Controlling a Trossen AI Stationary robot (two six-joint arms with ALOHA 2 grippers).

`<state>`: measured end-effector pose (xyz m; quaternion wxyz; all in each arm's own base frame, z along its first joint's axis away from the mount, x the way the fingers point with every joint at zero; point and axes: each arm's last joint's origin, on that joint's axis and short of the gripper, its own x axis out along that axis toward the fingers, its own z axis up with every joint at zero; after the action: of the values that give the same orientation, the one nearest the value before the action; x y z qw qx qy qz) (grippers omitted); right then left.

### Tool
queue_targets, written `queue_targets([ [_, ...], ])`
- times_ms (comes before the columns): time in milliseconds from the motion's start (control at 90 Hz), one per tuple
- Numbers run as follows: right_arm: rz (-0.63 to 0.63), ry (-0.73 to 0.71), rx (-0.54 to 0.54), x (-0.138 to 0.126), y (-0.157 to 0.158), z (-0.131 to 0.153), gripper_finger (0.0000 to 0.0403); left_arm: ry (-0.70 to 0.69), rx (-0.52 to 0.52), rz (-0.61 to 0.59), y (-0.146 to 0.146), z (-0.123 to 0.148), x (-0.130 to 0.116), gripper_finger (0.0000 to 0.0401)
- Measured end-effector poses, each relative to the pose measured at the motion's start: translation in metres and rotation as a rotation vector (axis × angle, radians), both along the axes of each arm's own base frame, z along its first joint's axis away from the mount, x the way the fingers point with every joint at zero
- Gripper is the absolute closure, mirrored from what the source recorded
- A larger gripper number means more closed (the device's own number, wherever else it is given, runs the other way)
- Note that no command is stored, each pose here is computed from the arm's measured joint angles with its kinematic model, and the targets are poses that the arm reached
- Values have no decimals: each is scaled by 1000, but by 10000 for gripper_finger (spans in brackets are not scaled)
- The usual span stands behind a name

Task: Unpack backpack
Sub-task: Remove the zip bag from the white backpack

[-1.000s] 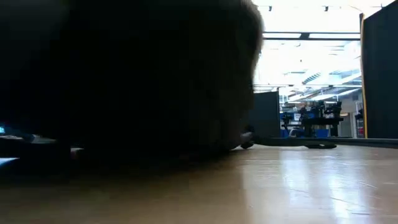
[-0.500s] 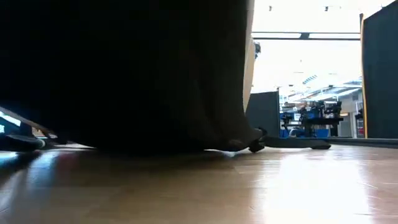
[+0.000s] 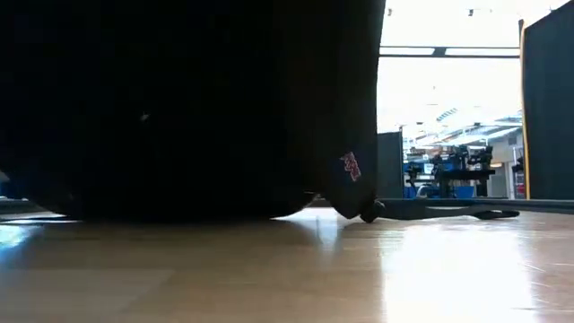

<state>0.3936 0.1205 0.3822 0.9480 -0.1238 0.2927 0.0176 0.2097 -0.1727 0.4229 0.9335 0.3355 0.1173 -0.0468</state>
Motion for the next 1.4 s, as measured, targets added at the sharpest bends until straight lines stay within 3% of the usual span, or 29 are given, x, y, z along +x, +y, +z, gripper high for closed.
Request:
queue_targets([
  [167, -38, 24, 5, 5, -21, -3, 402, -85, -9, 19, 14, 19, -11, 401],
  [267, -47, 45, 9, 6, -27, -5, 402, -85, -18, 89, 25, 23, -21, 401],
  [378, -36, 66, 6, 4, -25, -7, 402, -14, 10, 245, 35, 11, -25, 401],
  [522, 14, 23, 6, 4, -10, -3, 402, 83, -84, 335, 44, -8, -21, 401],
  [811, 90, -56, 1, 2, 12, 3, 402, 173, -107, 382, 45, -52, 3, 397],
  [1400, 208, -199, -46, 2, 31, 16, 403, 292, -198, 464, 82, -109, 30, 279],
])
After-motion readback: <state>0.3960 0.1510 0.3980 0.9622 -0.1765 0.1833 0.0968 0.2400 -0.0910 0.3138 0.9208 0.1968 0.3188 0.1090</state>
